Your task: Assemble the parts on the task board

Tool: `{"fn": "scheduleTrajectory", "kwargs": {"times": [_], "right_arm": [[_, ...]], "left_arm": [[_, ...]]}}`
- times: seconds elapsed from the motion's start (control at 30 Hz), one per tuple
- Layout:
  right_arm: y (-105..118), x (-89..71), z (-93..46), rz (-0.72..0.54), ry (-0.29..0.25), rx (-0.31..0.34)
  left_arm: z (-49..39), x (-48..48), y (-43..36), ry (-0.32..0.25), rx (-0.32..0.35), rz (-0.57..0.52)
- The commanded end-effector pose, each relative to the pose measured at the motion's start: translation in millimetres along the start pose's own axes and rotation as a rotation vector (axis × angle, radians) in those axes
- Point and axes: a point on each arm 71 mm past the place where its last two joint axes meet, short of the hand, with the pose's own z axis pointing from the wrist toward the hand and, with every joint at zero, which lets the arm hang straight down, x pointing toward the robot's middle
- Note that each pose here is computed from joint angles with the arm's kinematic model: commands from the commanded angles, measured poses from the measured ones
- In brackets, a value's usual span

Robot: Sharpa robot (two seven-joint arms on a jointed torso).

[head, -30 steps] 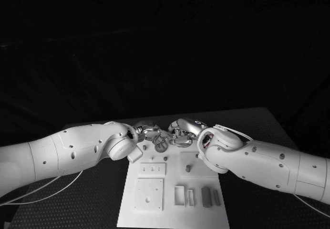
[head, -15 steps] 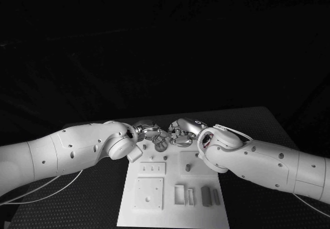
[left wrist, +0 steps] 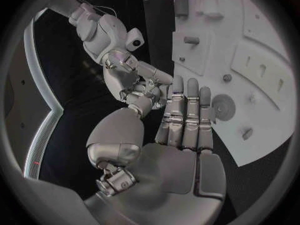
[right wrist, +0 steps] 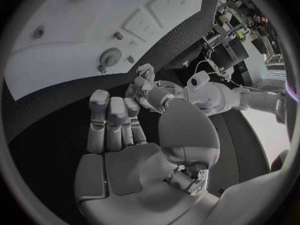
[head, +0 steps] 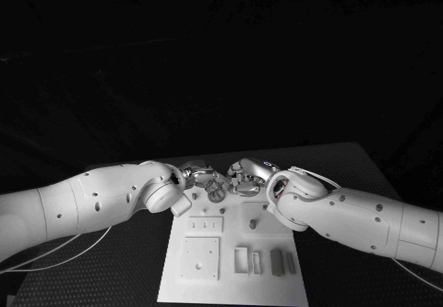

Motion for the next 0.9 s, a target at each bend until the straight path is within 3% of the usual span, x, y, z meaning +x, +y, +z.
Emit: {"fn": "scheduleTrajectory", "kwargs": {"times": [0.03,0.4,0.6,0.9], "right_arm": [[-2,-0.8,0.0,0.055,-0.005,-0.017],[-14,-8.0,-3.4,0.105,-0.056,-0.012],[-35,-14.9,-10.7,0.173,-0.062,-0.007],[-87,-40.2,-29.3,0.347,-0.208,0.071]], "left_arm": [[0.0,1.3,-0.3,0.013,-0.009,0.025],[-0.5,0.5,1.7,0.011,-0.022,0.039],[-2.3,-4.1,5.1,0.000,-0.032,0.050],[-9.3,-13.1,14.7,-0.021,-0.066,0.164]]}}
